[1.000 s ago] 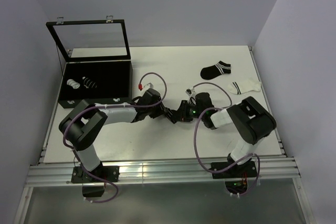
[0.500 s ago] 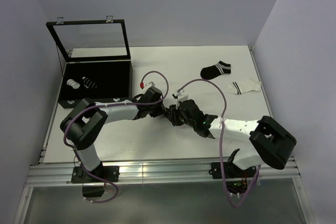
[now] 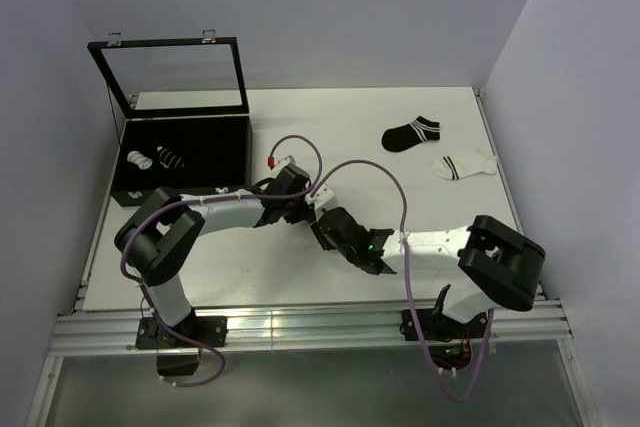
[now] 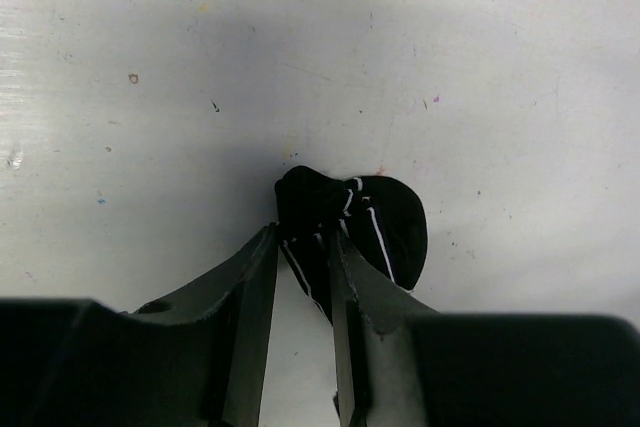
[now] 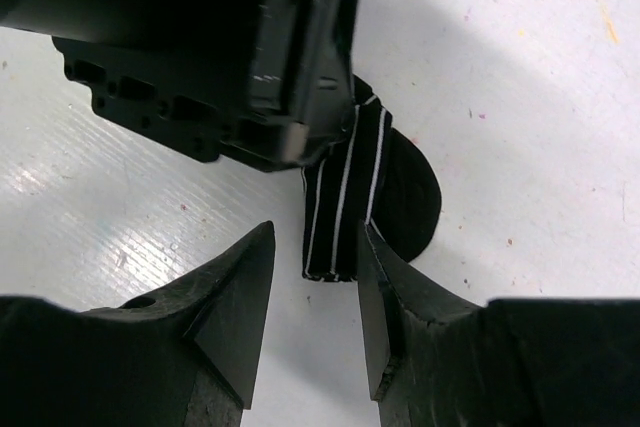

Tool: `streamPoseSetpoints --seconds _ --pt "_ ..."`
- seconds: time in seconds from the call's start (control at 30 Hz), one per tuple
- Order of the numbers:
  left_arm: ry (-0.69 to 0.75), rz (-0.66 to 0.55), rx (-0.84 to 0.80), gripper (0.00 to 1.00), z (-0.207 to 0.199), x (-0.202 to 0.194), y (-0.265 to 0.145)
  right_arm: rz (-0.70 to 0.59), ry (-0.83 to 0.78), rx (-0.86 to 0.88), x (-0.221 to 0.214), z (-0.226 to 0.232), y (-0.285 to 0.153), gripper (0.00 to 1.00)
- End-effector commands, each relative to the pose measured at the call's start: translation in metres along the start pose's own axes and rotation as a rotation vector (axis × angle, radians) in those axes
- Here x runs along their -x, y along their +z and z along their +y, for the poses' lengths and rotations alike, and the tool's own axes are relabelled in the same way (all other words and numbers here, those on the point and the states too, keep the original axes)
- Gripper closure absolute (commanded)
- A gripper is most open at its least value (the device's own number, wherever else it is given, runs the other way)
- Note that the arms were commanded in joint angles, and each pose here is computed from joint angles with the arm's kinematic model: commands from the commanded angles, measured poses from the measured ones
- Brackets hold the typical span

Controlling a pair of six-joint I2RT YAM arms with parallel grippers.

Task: Roll the socks
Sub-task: Roll the sock at the center of the board.

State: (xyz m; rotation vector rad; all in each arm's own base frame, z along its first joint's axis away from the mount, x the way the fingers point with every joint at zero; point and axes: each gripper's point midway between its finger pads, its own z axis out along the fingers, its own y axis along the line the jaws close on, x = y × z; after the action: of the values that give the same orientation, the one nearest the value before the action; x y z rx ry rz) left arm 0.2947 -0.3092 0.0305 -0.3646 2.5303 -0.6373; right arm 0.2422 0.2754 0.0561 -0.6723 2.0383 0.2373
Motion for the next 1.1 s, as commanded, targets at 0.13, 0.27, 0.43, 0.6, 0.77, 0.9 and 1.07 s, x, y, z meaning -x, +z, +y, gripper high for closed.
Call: streamPoseSetpoints --seconds 0.13,0.27,0.43,0.6,0.77,0.9,1.07 --pt "0.046 0.022 0.046 0.68 0.008 -0.005 -0.002 -0.023 -0.067 -0.059 0.012 0.003 0.016 0.54" --pt "0.045 0.024 0.035 0.68 0.005 -0.006 -0.004 0.034 -0.088 -0.085 -0.005 0.002 0.024 0.54" --pt "0.044 0.021 0.027 0.67 0.002 -0.003 -0.007 0.087 -0.06 -0.101 -0.025 0.001 0.026 0.65" --pt "0.022 0.019 -0.001 0.59 -0.006 -0.001 -0.014 0.141 -0.033 -0.092 -0.043 0.002 0.026 0.91" --pt "-0.013 -0.048 -0.029 0.4 -0.011 0.014 -0.032 0.167 0.094 0.029 -0.05 0.01 0.023 1.0" --pt "-0.049 -0.103 -0.035 0.3 -0.002 0.022 -0.041 0.139 0.254 0.168 -0.037 0.013 0.018 1.0" --pt "-0.075 -0.121 -0.092 0.27 -0.006 0.022 -0.046 0.126 0.465 0.306 -0.031 0.001 0.017 1.0"
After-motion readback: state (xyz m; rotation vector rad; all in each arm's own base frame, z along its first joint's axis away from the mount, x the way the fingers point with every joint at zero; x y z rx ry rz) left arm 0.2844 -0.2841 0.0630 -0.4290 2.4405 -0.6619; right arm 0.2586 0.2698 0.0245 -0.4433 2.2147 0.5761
